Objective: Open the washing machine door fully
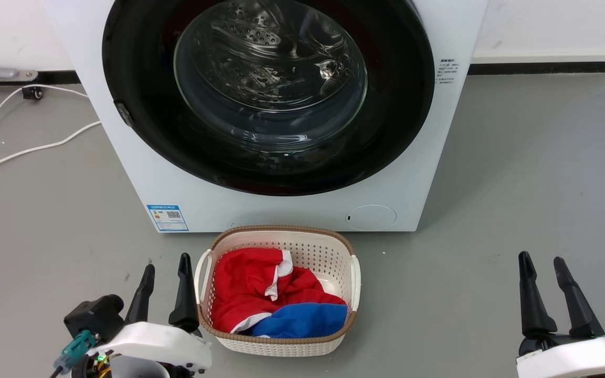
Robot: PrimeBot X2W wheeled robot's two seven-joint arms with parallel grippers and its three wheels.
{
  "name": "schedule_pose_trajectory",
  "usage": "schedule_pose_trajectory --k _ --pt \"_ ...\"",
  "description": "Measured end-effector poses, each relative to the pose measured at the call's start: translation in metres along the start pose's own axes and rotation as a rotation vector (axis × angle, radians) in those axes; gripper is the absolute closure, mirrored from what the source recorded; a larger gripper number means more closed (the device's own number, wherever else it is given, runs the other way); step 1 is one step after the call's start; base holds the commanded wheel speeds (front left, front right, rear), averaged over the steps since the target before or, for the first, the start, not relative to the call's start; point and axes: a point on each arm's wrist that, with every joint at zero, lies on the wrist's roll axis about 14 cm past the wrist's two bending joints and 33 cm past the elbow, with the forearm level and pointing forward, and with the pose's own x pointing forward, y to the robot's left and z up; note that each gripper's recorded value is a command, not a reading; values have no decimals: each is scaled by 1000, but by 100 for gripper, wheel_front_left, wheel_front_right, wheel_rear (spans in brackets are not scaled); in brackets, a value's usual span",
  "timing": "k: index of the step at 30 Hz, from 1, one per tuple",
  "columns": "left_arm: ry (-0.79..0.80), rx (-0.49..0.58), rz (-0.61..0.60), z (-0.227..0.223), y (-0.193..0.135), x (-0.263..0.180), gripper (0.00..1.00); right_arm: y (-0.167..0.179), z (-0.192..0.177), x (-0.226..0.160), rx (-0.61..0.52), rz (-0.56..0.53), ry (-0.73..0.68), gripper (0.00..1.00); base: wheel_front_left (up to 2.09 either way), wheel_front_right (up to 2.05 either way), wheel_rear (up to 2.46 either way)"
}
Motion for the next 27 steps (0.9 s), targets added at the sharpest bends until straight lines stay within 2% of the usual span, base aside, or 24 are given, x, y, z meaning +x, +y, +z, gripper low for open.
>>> schedule_pose_trajectory --k 12,27 --pt "-35 112 -19 2 -4 -5 0 5 6 -4 -111 22 -28 0 0 0 0" --pt "-66 210 -37 1 -7 -10 0 7 7 -10 -197 36 -43 0 0 0 0"
